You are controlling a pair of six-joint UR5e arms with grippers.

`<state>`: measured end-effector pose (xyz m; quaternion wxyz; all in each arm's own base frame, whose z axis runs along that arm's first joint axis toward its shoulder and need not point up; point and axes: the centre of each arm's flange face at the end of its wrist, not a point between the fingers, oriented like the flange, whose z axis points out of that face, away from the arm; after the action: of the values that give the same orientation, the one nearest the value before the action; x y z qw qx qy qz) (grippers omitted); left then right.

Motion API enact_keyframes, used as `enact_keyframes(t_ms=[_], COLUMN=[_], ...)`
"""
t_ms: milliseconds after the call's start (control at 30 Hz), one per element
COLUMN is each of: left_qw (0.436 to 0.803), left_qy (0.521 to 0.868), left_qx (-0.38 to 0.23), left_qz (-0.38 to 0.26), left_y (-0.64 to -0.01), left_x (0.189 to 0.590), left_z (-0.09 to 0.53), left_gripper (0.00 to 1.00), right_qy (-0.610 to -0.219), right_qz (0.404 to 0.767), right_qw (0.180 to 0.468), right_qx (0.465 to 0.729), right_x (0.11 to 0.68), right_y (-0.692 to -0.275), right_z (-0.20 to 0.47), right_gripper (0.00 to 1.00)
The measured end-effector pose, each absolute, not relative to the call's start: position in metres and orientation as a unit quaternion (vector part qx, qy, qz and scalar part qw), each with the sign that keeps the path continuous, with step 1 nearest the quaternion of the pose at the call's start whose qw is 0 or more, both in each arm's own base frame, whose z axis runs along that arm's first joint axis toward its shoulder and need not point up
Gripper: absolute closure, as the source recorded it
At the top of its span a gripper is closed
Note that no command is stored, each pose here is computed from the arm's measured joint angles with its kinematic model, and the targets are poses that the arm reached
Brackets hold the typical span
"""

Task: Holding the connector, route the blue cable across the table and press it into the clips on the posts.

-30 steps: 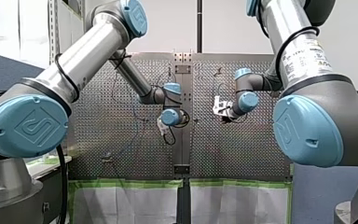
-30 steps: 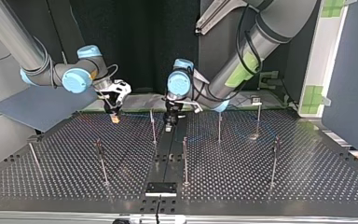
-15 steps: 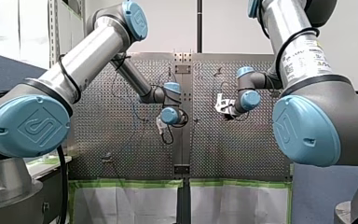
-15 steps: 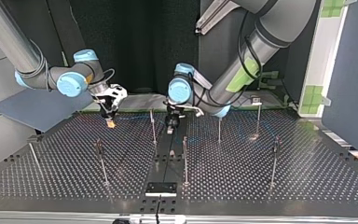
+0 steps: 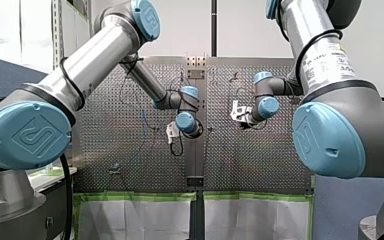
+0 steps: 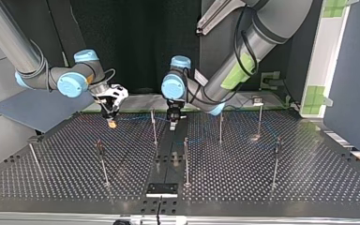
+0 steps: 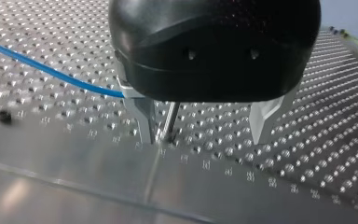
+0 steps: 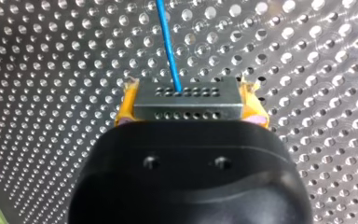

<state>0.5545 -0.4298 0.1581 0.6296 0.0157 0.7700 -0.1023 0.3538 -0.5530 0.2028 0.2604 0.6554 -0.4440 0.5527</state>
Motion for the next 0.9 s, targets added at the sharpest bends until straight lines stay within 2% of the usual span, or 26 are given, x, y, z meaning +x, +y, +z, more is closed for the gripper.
enact_keyframes(t_ms=[400,767,900], left_qw=[0.627,0.585,0.59], left_qy=[0.773,0.807,0.803], left_qx=[0.027,0.061,0.059], left_qz=[-0.088,-0.046,-0.047], left_y=[-0.461,-0.472,-0.484], left_x=[0.502,0.431,0.416], left_z=[0.206,0.187,0.188], left_gripper=[0.0,0.0,0.0], right_qy=[-0.445,-0.446,-0.448], right_qz=[0.553,0.552,0.55], right_qw=[0.258,0.256,0.255], right_qx=[0.656,0.656,0.657], right_x=[0.354,0.353,0.353], right_y=[-0.553,-0.552,-0.552], right_z=[0.203,0.202,0.202], right_gripper=[1.0,1.0,1.0])
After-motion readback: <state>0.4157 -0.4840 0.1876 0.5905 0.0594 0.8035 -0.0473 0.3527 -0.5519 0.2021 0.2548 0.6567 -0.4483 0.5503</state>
